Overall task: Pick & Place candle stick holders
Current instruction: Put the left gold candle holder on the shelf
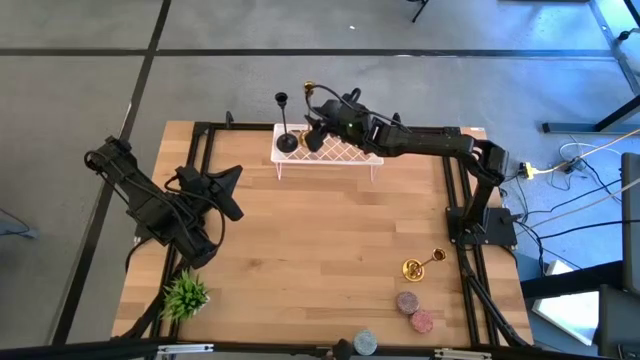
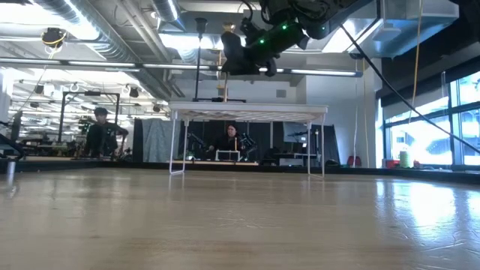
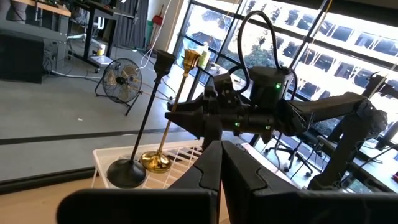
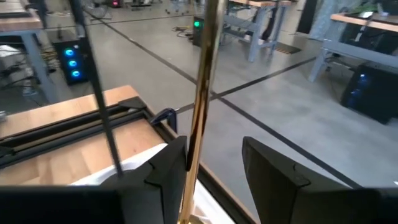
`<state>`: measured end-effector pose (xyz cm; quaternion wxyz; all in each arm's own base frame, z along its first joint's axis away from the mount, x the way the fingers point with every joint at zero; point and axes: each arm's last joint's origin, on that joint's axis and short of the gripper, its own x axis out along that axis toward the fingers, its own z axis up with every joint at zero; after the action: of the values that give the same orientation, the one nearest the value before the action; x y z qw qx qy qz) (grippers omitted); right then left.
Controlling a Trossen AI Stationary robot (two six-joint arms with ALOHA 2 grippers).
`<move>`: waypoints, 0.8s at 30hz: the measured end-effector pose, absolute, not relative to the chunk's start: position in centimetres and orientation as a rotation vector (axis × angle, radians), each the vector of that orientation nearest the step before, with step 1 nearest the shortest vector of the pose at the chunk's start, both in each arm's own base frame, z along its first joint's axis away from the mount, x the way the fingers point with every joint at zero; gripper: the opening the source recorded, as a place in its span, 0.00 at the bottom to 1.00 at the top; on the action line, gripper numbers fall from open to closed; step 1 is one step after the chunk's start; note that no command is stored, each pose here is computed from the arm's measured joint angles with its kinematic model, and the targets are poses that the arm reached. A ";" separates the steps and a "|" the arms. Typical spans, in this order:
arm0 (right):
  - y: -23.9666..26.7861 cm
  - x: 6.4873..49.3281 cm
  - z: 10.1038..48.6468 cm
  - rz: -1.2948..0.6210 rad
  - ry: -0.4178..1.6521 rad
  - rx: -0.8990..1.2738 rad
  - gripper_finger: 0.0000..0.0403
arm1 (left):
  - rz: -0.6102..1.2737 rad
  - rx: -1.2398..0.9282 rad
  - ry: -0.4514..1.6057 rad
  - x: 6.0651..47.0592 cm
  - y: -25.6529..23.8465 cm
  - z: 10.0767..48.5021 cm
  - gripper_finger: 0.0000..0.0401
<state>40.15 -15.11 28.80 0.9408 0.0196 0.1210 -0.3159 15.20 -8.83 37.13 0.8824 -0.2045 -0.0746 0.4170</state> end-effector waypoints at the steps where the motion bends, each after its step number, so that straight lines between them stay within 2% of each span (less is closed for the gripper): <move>1: -15.1 40.1 28.8 -0.652 0.247 0.039 0.39 | 0.868 -0.426 -0.155 15.2 -8.8 37.1 0.00; 24: -15.1 40.2 29.0 -0.680 0.223 0.042 0.39 | 0.868 -0.429 -0.157 15.2 -8.8 37.1 0.01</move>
<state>40.16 -15.15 29.00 0.9365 0.0206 0.1091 -0.3328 15.22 -8.85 37.14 0.8821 -0.2058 -0.0753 0.4169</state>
